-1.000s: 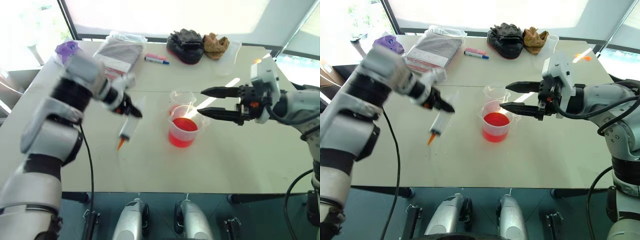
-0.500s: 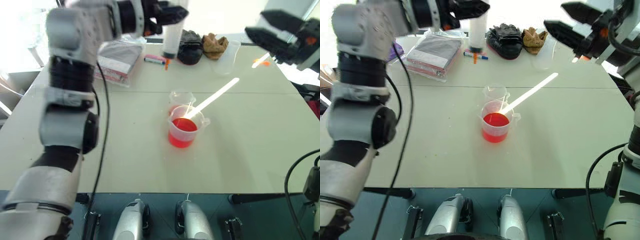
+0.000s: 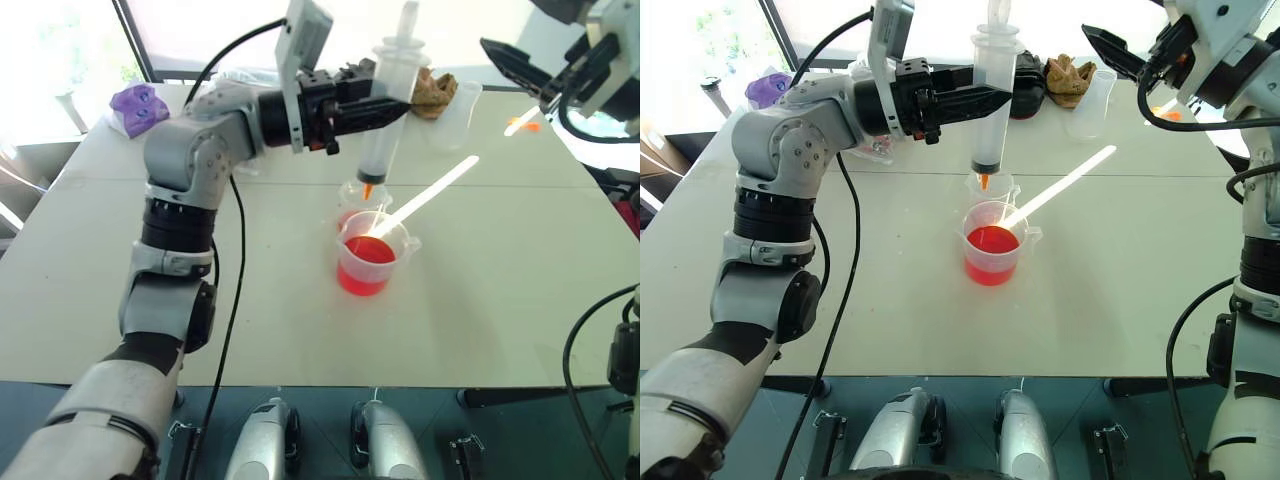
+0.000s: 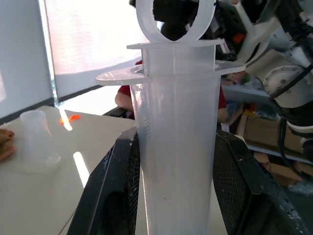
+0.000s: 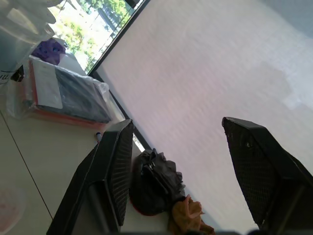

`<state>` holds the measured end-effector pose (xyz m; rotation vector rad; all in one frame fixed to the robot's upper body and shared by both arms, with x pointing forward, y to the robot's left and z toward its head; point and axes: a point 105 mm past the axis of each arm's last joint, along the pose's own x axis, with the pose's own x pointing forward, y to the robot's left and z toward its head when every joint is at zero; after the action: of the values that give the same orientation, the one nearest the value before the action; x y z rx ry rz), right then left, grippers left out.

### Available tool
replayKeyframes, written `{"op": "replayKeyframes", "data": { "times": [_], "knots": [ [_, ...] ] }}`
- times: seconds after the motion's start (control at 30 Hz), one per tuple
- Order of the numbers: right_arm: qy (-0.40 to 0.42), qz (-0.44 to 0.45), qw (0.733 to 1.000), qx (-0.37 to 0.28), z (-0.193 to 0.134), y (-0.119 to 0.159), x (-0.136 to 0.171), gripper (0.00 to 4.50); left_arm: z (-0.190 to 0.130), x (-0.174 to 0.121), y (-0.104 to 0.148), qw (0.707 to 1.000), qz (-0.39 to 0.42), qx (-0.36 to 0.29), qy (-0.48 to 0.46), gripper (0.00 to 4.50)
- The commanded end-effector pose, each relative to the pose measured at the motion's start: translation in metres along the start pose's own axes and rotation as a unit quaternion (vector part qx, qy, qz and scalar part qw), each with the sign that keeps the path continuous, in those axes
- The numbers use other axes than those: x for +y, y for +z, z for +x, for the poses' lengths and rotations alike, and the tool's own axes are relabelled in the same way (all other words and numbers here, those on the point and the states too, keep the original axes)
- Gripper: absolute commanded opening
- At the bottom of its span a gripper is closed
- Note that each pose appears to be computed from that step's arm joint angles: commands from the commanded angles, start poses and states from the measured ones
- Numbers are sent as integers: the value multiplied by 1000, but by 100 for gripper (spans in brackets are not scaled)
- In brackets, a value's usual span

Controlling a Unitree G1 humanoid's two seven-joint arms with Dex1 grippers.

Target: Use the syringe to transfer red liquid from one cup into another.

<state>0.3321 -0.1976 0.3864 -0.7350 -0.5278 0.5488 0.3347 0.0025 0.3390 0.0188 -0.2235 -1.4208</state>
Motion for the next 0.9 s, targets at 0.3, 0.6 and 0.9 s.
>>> {"op": "replayKeyframes", "data": {
  "times": [0.3,0.6,0.9],
  "knots": [
    [23,-14,998,-50,-3,30,3,443,12,-12,-32,999,13,29,-36,157],
    [69,-1,997,-34,-11,27,21,443,13,-8,-36,999,11,30,-34,157],
    [84,15,995,-41,-9,30,31,443,15,-11,-41,998,11,34,-44,157]
  ]
}}
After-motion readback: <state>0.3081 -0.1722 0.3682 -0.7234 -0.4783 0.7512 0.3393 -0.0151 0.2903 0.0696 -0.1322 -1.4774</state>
